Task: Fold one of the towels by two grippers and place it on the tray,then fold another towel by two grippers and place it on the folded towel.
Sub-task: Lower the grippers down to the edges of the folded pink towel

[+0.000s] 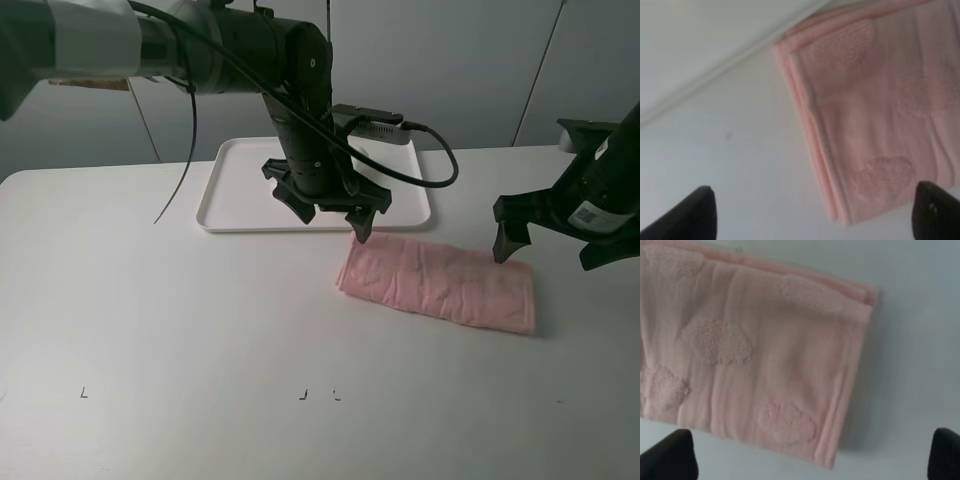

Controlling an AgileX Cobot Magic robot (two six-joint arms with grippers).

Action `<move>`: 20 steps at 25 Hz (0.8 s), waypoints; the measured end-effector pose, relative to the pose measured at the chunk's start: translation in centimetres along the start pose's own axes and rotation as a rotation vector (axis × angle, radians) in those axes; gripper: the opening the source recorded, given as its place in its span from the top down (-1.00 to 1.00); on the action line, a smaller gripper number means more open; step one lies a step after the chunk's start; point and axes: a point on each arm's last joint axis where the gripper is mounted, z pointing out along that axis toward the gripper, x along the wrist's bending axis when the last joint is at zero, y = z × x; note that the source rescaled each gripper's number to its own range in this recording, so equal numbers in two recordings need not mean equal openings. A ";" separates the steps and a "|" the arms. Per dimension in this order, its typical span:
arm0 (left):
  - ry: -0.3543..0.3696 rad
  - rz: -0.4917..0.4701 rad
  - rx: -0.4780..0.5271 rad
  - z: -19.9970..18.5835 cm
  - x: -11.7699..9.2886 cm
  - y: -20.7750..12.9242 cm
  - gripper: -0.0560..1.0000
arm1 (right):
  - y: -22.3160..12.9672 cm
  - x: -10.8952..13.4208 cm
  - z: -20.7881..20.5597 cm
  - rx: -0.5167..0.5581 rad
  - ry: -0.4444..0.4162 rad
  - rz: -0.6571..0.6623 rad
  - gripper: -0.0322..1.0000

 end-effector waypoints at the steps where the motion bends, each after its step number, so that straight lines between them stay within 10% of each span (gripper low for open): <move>1: -0.004 -0.018 -0.002 0.1 0.0 0.0 -1.00 | 0.1 -0.1 0.0 0.021 0.015 0.012 -1.00; 20: 0.096 -0.186 0.125 6.3 1.1 -0.8 -1.00 | 0.6 -1.7 0.3 0.081 0.107 0.063 -1.00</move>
